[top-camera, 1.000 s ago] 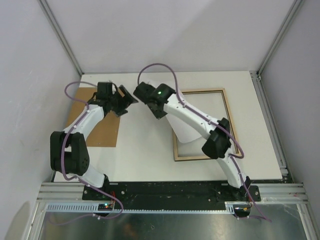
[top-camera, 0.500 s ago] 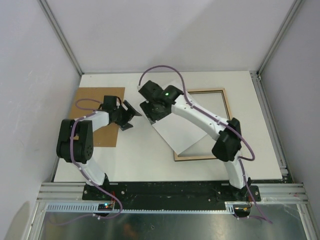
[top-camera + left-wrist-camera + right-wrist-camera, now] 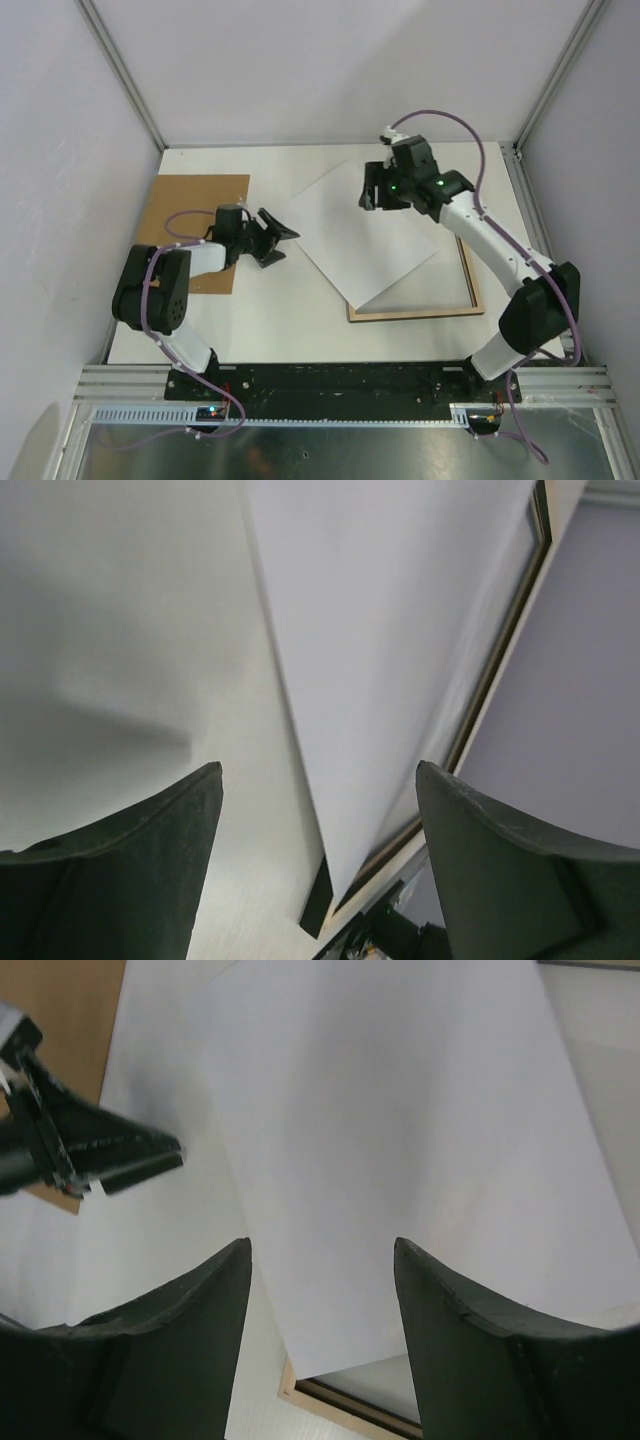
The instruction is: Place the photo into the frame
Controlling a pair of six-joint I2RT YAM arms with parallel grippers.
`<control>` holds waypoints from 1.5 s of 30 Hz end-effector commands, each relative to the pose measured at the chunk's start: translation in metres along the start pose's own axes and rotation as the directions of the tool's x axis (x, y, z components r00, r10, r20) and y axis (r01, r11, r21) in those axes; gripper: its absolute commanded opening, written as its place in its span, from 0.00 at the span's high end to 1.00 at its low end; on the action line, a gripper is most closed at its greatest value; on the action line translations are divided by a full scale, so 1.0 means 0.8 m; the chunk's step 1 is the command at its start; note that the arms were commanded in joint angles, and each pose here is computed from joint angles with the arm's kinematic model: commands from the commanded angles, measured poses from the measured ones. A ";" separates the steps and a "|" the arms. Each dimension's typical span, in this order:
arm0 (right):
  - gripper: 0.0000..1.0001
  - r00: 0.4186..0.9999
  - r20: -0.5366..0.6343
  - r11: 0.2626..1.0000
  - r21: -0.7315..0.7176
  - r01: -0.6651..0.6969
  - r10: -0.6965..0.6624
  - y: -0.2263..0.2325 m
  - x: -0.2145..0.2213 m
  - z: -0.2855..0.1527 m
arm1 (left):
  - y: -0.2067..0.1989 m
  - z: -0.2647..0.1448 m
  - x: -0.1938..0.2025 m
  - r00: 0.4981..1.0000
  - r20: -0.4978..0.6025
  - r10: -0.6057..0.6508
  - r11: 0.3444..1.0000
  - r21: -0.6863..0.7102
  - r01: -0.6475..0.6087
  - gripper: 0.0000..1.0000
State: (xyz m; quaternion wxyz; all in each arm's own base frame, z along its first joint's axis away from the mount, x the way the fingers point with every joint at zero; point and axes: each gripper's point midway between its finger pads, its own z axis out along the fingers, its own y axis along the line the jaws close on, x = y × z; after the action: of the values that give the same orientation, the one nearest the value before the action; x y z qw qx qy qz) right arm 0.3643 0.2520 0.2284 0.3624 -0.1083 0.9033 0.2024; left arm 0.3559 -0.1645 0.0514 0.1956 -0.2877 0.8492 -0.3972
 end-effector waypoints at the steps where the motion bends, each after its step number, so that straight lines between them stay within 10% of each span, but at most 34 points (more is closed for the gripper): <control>1: 0.36 0.980 0.183 0.993 -0.094 -0.067 0.084 -0.009 -0.050 -0.034 | -0.042 0.014 0.039 0.998 -0.057 0.034 0.994 0.102 -0.028 0.18; 45: 0.32 0.896 0.414 0.977 -0.193 -0.085 0.160 -0.055 -0.066 -0.107 | -0.040 0.066 0.145 0.987 -0.144 -0.068 0.988 0.129 0.087 0.20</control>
State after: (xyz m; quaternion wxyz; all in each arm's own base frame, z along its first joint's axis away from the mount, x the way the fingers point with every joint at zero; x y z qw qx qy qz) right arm 0.3661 0.1780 0.2837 0.4941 -0.0272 0.8136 0.3052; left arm 0.3117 -0.2870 0.0434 0.1346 -0.2716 0.8204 -0.4848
